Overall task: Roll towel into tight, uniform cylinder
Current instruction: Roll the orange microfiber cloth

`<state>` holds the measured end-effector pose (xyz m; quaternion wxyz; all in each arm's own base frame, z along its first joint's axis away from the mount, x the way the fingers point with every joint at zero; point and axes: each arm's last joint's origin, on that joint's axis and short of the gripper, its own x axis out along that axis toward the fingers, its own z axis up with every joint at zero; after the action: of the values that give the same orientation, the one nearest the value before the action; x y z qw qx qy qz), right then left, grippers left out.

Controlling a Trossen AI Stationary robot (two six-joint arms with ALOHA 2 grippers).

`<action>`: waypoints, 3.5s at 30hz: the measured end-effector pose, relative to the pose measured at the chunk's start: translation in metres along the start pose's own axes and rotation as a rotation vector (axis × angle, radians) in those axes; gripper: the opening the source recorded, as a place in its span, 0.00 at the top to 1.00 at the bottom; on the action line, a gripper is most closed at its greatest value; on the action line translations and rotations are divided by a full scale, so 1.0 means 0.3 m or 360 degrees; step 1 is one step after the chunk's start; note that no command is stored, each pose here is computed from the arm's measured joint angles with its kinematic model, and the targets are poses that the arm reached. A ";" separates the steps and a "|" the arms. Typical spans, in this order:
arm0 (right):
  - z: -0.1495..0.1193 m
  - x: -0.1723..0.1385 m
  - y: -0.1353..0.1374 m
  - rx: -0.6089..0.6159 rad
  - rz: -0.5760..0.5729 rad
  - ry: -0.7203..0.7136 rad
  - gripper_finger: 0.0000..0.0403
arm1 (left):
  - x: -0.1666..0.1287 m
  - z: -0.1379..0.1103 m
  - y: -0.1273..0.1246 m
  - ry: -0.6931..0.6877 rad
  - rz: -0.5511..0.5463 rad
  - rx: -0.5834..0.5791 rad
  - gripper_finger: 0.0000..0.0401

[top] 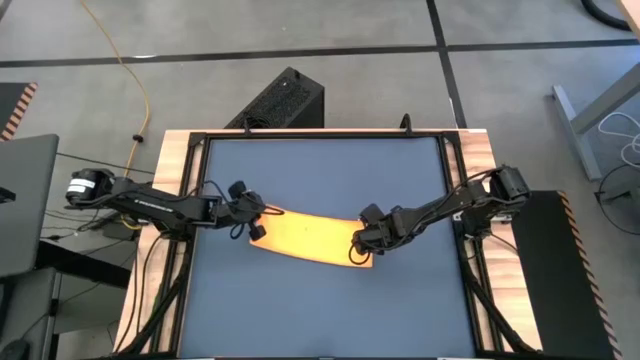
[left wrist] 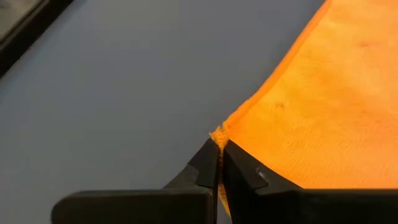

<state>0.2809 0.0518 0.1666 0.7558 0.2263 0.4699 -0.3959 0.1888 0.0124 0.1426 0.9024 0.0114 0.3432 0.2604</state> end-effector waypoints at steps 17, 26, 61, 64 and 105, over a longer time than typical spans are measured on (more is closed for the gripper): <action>0.003 0.008 -0.043 0.0000 -0.0169 0.0075 0.68 | 0.029 -0.011 0.069 0.0107 0.0184 -0.0085 0.71; 0.011 0.011 -0.044 -0.0043 -0.0162 0.0066 0.59 | 0.035 -0.032 0.091 0.0221 0.0207 -0.0129 0.67; 0.168 -0.108 0.064 -0.0445 0.0354 -0.0116 0.64 | -0.063 0.056 0.114 -0.0194 0.0134 -0.0162 0.67; 0.177 -0.080 0.055 -0.0459 0.0381 -0.0118 0.73 | -0.118 0.078 0.108 -0.0335 -0.0120 -0.0233 0.67; -0.175 0.013 0.062 0.0290 0.0626 0.0046 0.96 | 0.122 0.060 0.022 0.0011 -0.0111 0.0377 0.67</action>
<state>0.2690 0.0988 0.1386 0.7881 0.3866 0.3898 -0.2785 0.2200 0.0384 0.1350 0.9020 0.1051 0.3748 0.1866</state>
